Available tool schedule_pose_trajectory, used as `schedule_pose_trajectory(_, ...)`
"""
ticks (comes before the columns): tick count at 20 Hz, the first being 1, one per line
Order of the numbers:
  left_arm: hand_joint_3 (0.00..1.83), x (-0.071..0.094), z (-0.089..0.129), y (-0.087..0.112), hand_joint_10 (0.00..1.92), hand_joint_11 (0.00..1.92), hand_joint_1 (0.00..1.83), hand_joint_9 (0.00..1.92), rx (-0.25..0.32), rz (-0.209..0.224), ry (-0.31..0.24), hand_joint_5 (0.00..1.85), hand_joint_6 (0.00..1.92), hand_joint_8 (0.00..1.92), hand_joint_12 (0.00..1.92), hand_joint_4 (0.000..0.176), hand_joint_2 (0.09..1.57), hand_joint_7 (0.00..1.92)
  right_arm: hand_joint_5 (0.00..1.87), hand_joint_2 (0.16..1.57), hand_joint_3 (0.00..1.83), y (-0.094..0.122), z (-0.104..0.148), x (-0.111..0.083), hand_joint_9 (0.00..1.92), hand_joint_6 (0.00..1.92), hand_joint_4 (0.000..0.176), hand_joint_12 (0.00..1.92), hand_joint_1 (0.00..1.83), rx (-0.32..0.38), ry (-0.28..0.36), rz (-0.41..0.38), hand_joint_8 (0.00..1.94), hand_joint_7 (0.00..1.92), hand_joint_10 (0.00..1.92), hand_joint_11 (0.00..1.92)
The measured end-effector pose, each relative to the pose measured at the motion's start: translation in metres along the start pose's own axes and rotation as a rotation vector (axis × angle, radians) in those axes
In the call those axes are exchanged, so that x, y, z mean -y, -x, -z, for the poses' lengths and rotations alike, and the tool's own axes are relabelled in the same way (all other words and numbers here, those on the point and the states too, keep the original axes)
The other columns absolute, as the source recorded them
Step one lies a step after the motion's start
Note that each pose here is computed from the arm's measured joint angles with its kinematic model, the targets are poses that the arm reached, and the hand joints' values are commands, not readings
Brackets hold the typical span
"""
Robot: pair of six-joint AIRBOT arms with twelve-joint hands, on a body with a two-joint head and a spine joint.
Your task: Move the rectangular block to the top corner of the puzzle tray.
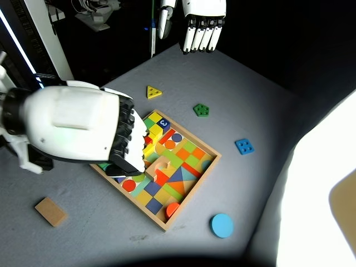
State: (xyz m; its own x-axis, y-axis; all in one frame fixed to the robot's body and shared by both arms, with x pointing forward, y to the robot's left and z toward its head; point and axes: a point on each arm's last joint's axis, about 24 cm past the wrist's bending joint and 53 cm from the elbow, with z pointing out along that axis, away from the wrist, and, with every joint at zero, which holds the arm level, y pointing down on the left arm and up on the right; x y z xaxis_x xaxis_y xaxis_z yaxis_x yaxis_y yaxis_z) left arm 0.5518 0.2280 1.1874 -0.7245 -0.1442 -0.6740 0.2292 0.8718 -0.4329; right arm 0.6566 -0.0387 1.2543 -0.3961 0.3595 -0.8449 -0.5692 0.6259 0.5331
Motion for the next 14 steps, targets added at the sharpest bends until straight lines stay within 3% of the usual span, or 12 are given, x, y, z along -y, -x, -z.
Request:
schedule_pose_trajectory(2, 0.01, 0.0, 0.0, 0.0, 0.01, 0.0, 0.05, 0.23, 0.002, 0.001, 0.001, 0.24, 0.01, 0.0, 0.8, 0.017, 1.3, 0.23, 0.08, 1.22, 0.04, -0.002, 0.001, 0.001, 0.03, 0.06, 0.0, 0.0, 0.0, -0.008, -0.005, 0.0, 0.0, 0.06, 0.02, 0.0)
schedule_pose_trajectory(6, 0.0, 0.001, -0.001, 0.0, 0.0, 0.0, 0.03, 0.22, -0.001, -0.002, -0.001, 0.23, 0.01, 0.0, 0.78, 0.025, 1.31, 0.22, 0.08, 1.21, 0.04, -0.006, 0.001, 0.003, 0.0, 0.05, 0.0, 0.0, 0.0, -0.021, -0.009, 0.021, 0.0, 0.02, 0.0, 0.0)
schedule_pose_trajectory(11, 0.0, 0.001, -0.001, 0.0, 0.0, 0.0, 0.03, 0.2, 0.0, -0.002, -0.002, 0.2, 0.0, 0.0, 0.76, 0.027, 1.3, 0.2, 0.05, 1.2, 0.02, -0.025, -0.016, 0.013, 0.01, 0.03, 0.0, 0.0, 0.0, -0.062, -0.021, 0.068, 0.01, 0.03, 0.0, 0.0)
schedule_pose_trajectory(14, 0.0, 0.001, -0.001, 0.0, 0.0, 0.0, 0.0, 0.09, 0.0, -0.003, -0.002, 0.1, 0.0, 0.0, 0.55, 0.033, 1.28, 0.11, 0.02, 1.18, 0.01, -0.04, -0.029, 0.022, 0.0, 0.02, 0.0, 0.0, 0.0, -0.085, -0.031, 0.098, 0.0, 0.0, 0.0, 0.0)
